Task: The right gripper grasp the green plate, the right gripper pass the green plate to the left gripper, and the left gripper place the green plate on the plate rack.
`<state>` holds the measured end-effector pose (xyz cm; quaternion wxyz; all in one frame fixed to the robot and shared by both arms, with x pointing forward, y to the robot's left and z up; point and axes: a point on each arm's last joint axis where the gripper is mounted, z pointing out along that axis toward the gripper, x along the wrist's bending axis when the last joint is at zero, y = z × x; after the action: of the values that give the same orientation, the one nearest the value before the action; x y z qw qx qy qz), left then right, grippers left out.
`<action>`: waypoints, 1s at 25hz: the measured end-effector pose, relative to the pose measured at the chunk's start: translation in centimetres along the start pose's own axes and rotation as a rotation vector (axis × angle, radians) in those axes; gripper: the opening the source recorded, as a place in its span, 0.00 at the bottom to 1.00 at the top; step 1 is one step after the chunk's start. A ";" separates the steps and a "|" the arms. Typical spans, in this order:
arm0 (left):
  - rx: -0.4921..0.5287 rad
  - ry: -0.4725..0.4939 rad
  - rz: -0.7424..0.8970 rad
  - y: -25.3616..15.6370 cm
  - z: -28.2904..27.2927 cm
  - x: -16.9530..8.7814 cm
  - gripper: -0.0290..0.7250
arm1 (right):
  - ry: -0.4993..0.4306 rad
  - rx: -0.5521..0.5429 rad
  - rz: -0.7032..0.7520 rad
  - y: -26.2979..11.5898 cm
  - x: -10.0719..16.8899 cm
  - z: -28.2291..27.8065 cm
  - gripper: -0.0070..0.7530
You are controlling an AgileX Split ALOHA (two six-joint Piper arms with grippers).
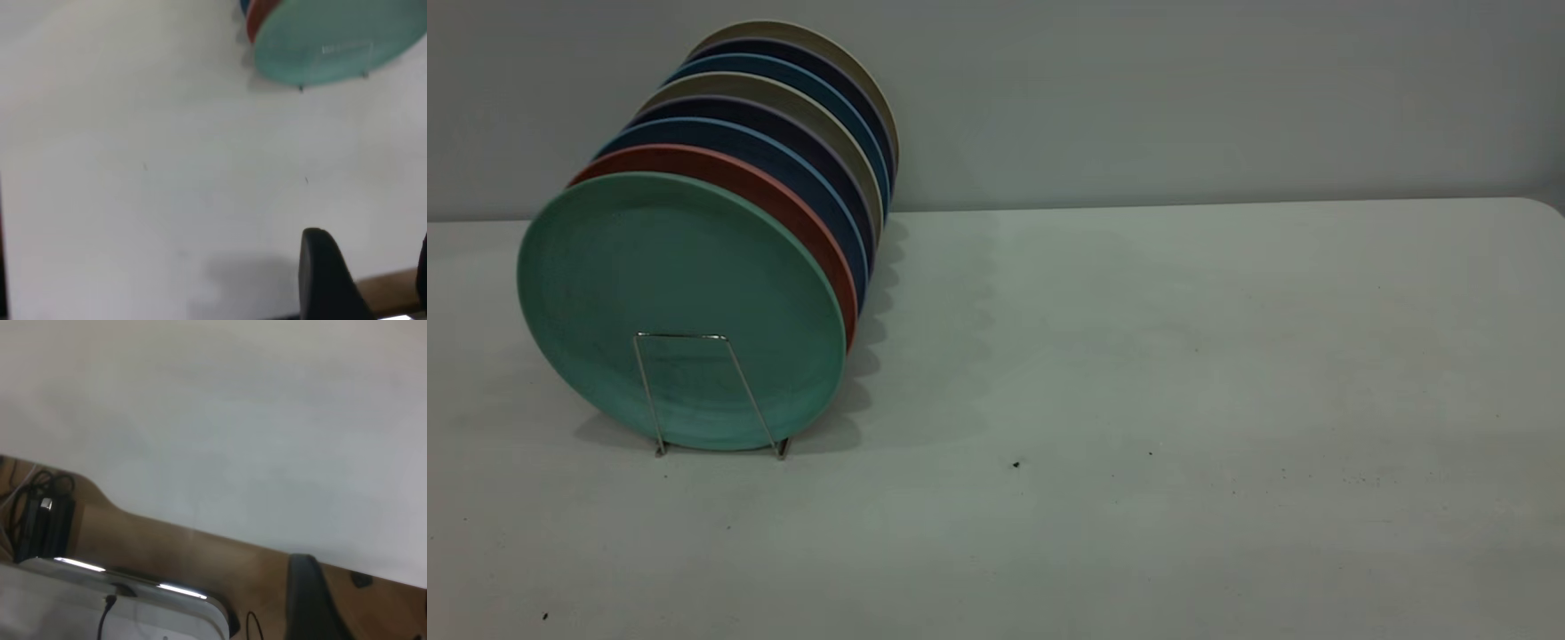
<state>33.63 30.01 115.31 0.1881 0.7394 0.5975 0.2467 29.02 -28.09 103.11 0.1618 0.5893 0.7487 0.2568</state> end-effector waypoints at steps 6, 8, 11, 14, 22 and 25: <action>0.112 -0.012 -0.056 -6.6 3.5 -1.3 0.61 | -0.028 -0.093 -0.001 -0.8 0.1 -1.1 0.57; 0.135 -0.027 -0.062 -8.5 4.6 -1.8 0.66 | -0.034 -0.148 -0.009 -1.4 0.2 -1.7 0.57; 0.125 -0.051 -0.070 -10.5 5.5 -2.4 0.70 | -0.043 -0.228 -0.020 -2.2 0.5 -2.5 0.57; 0.093 -0.056 -0.074 -11.9 6.0 -2.7 0.70 | -0.051 -0.307 -0.032 -3.1 0.7 -3.3 0.57; -0.042 -0.070 -0.086 -13.3 4.9 -3.2 0.70 | -0.062 -0.411 -0.049 -4.4 1.0 -4.1 0.57; -0.075 -0.074 -0.090 -13.6 4.6 -3.3 0.70 | -0.061 -0.408 -0.049 -4.5 1.0 -4.1 0.57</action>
<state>25.10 29.81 103.35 0.2486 0.7128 0.6132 0.2325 22.96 -28.73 103.97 0.3067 0.5335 0.6899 0.3812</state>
